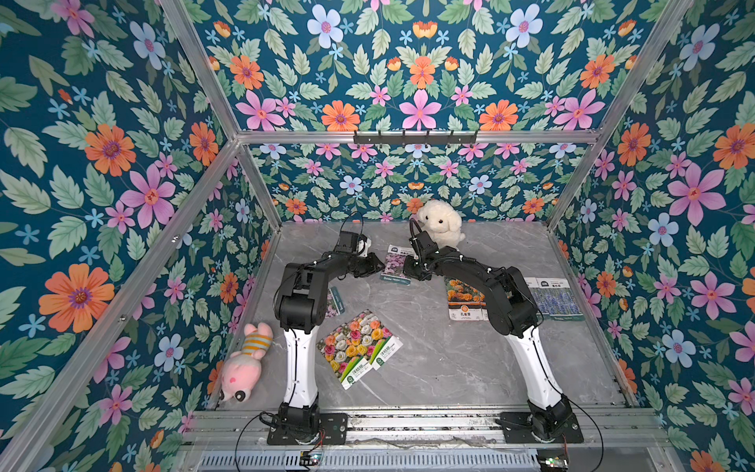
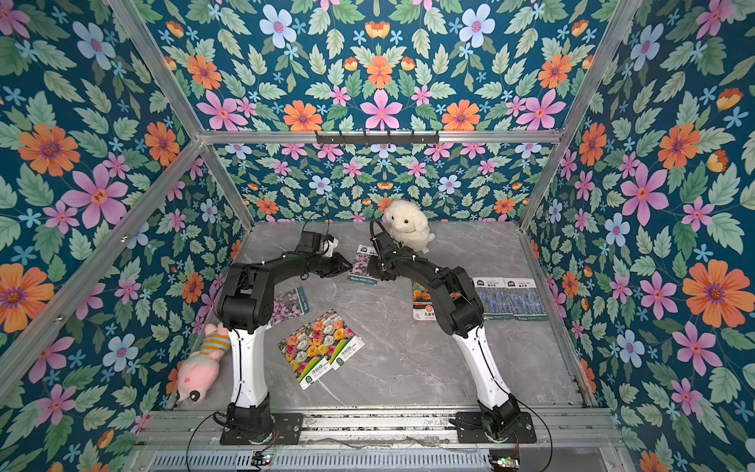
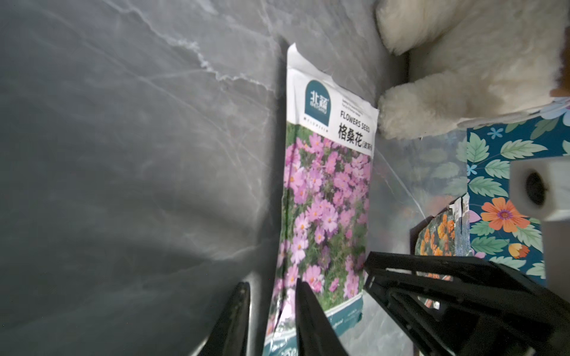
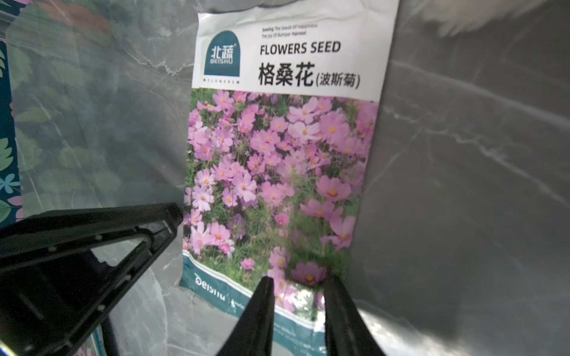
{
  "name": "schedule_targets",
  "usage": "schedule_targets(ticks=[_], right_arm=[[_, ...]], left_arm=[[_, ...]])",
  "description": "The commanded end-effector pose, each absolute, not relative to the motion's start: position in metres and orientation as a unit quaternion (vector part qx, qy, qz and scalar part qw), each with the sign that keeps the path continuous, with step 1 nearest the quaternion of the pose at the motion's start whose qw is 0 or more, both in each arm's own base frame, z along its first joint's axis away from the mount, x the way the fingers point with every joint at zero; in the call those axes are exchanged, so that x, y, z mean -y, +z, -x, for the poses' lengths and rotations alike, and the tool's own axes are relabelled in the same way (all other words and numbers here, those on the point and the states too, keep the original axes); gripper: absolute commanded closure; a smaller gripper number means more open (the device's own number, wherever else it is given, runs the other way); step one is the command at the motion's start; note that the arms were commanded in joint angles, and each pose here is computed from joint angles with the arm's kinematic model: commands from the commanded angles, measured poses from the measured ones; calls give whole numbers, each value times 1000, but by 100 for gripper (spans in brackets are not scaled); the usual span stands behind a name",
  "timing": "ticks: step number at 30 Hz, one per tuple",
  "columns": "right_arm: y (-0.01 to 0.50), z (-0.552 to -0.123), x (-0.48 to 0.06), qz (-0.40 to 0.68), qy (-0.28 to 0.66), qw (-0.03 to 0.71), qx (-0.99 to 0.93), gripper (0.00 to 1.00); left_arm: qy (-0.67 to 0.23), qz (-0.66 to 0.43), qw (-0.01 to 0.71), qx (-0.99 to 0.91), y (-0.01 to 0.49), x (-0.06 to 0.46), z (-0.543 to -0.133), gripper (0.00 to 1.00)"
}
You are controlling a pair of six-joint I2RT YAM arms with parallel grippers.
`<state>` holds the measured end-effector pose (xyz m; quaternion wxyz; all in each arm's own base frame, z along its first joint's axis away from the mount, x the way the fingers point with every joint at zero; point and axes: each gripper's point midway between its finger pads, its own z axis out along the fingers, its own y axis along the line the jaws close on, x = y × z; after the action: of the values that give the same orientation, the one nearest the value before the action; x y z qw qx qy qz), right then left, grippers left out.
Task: Arrange the seed packets in a row
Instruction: Pick up the seed packet from the center of the board.
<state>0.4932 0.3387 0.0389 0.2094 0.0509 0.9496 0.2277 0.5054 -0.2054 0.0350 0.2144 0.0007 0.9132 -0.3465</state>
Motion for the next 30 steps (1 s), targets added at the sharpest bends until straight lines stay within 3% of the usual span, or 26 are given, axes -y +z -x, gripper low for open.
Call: schedule_targets(ticks=[1,15,21,25,30], right_arm=[[29,-488,-338,-47,221,194,-955,69],[19,-482,-325,-33,221,173,-959,69],[53,-485,-321,-17,232,200,-952,67],[95,-478,-306,-31,245,228,-942,62],[142,-447,-270,-70,275,267,-921,46]], left_arm=[[-349,9,192,-917,24,206,-499,70],[-452,-25,173,-875,50,234,-489,74],[-452,-29,182,-873,58,231,-486,89],[-445,-26,200,-873,71,226,-478,98],[-439,-13,220,-871,90,220,-459,100]])
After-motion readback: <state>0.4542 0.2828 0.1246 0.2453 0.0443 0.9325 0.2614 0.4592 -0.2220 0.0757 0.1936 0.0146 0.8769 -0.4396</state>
